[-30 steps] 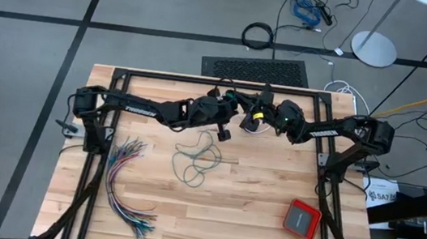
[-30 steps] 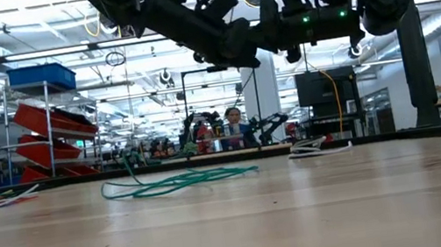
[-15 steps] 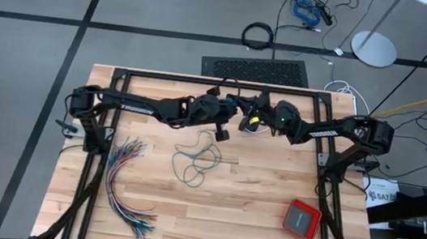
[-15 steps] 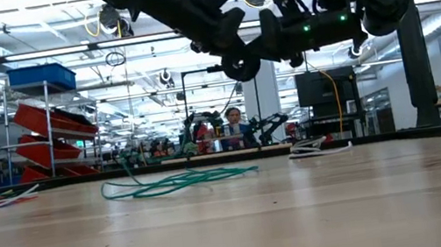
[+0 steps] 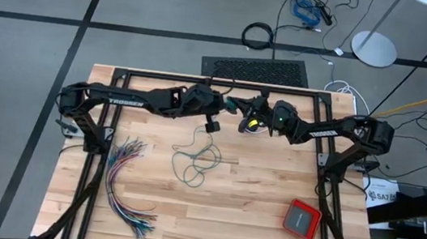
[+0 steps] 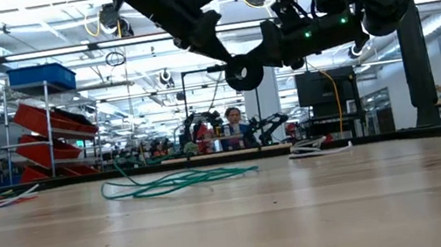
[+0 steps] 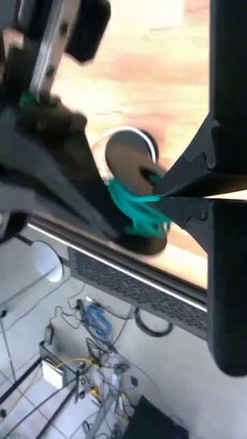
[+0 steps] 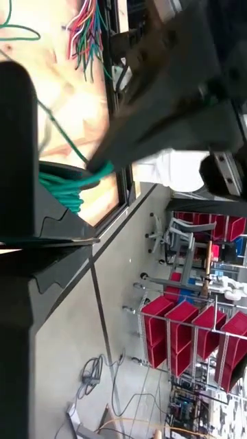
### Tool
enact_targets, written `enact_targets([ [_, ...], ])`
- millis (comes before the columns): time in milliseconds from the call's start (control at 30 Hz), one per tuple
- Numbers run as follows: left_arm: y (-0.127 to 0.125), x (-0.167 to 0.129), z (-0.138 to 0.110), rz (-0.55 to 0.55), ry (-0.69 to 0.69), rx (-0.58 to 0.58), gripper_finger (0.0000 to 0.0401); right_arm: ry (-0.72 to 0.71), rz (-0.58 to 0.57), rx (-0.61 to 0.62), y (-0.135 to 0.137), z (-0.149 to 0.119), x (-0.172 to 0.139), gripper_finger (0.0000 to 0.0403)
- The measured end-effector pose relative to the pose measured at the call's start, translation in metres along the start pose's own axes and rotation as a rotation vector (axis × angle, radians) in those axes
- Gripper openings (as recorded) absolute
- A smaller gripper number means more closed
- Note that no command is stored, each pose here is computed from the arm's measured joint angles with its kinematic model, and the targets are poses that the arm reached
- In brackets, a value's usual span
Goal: Coil cords
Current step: Coil the green wire onto the spool
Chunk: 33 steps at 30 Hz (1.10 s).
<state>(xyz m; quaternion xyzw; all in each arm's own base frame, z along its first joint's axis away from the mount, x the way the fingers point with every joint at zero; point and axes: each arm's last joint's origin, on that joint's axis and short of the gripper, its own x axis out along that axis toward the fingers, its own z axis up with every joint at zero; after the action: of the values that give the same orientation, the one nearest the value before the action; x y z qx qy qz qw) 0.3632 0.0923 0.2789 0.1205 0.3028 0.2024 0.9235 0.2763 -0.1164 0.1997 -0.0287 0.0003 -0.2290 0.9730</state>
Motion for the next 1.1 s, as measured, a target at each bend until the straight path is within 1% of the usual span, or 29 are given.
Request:
enact_targets([
  [167, 0.014, 0.001, -0.006, 0.005, 0.043, -0.007, 0.0000, -0.002, 0.024, -0.001, 0.000, 0.000, 0.000, 0.0000],
  [400, 0.024, 0.003, -0.012, -0.021, 0.065, 0.015, 0.0000, -0.004, 0.098, -0.005, -0.002, 0.000, 0.000, 0.0000],
  [533, 0.028, 0.004, -0.012, -0.044, 0.052, 0.040, 0.0005, -0.016, 0.196, 0.019, -0.005, 0.000, 0.000, 0.0000],
  [600, 0.031, 0.005, -0.013, -0.059, 0.041, 0.042, 0.0013, -0.020, 0.228, 0.040, -0.009, 0.001, 0.000, 0.0000],
  [733, 0.038, 0.007, -0.013, -0.094, 0.008, 0.024, 0.0035, -0.024, 0.246, 0.064, -0.013, 0.001, 0.000, 0.0000],
  [967, 0.049, 0.008, -0.017, -0.115, 0.012, 0.026, 0.0091, -0.056, 0.240, 0.062, -0.013, 0.004, 0.000, 0.0000],
  [1100, 0.053, 0.009, -0.021, -0.132, 0.031, 0.015, 0.0111, -0.080, 0.224, 0.059, -0.017, 0.007, 0.000, 0.0000],
])
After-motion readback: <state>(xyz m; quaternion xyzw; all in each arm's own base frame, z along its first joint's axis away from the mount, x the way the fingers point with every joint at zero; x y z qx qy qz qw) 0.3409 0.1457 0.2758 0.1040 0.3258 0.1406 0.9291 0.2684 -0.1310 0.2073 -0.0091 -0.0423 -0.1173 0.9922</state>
